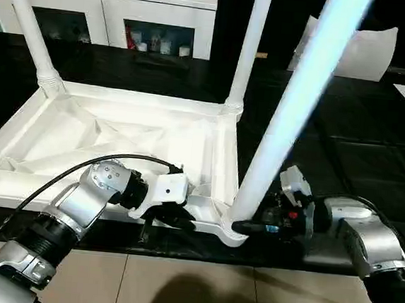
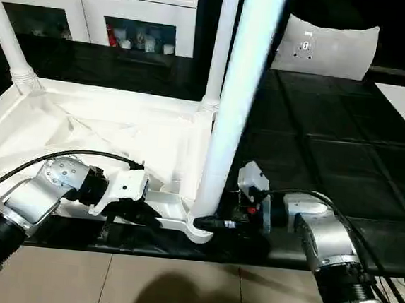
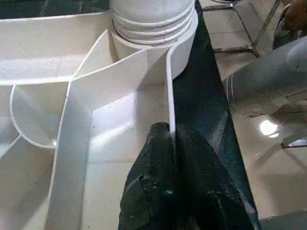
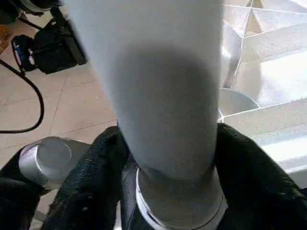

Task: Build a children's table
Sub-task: Rotate leg to tighten

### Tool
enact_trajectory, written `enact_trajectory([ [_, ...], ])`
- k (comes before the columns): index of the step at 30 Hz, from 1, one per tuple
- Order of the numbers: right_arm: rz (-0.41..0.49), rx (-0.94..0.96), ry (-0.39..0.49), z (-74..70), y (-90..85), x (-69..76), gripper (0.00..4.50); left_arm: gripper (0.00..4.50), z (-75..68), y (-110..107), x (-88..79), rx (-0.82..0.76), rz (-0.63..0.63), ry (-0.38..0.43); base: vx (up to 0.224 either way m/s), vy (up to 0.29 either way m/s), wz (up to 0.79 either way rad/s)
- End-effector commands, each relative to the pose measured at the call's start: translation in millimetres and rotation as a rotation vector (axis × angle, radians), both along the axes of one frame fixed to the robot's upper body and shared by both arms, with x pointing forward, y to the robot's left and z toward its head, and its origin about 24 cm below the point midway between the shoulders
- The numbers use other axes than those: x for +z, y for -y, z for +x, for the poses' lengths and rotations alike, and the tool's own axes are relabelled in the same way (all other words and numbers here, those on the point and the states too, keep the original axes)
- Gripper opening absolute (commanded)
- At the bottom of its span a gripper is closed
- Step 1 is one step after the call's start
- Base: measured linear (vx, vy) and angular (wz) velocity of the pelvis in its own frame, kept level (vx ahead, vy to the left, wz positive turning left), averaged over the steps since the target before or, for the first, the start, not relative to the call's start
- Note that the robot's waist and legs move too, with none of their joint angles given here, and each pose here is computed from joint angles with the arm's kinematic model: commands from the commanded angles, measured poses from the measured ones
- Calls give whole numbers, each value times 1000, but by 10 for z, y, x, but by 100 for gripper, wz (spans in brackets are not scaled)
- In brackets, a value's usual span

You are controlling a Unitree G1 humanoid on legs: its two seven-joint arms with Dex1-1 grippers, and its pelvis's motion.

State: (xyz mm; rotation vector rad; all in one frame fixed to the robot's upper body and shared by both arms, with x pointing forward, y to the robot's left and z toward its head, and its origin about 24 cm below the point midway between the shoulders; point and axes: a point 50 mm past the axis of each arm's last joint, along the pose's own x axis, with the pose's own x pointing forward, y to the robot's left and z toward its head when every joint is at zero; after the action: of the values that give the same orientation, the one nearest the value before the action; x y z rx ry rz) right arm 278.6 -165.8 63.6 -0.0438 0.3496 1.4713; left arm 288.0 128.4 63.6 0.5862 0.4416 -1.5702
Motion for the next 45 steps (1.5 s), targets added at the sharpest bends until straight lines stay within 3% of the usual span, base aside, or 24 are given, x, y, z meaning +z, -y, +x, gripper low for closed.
enact_trajectory([
  [1,4,38,-30,-17,-5,7,237,0,-42,56,-12,-64,14,3,0,0,0],
  [9,26,12,-105,-82,-71,-65,207,0,-40,71,-33,-17,-15,-25,0,0,0],
  [15,45,-135,-80,-78,-257,-138,207,0,88,201,25,165,-109,-32,0,0,0],
  [18,78,-404,-70,75,-496,-194,205,0,175,377,62,305,-186,-44,0,0,0],
  [24,105,-588,-79,191,-677,-200,201,0,277,532,78,454,-220,-24,0,0,0],
  [27,95,-850,-125,334,-834,-233,201,0,402,701,132,628,-249,22,0,0,0],
  [29,101,-880,-126,353,-859,-233,201,0,430,730,150,661,-254,41,0,0,0],
  [32,121,-889,-96,372,-870,-208,271,0,461,759,171,678,-252,70,0,0,0],
  [38,116,-889,-35,384,-744,-196,323,0,430,690,132,618,-215,67,0,0,0],
  [43,113,-754,66,361,-490,-85,361,0,356,512,66,516,-184,31,0,0,0],
  [45,68,-639,116,312,-373,-52,371,0,318,431,47,453,-168,17,0,0,0],
])
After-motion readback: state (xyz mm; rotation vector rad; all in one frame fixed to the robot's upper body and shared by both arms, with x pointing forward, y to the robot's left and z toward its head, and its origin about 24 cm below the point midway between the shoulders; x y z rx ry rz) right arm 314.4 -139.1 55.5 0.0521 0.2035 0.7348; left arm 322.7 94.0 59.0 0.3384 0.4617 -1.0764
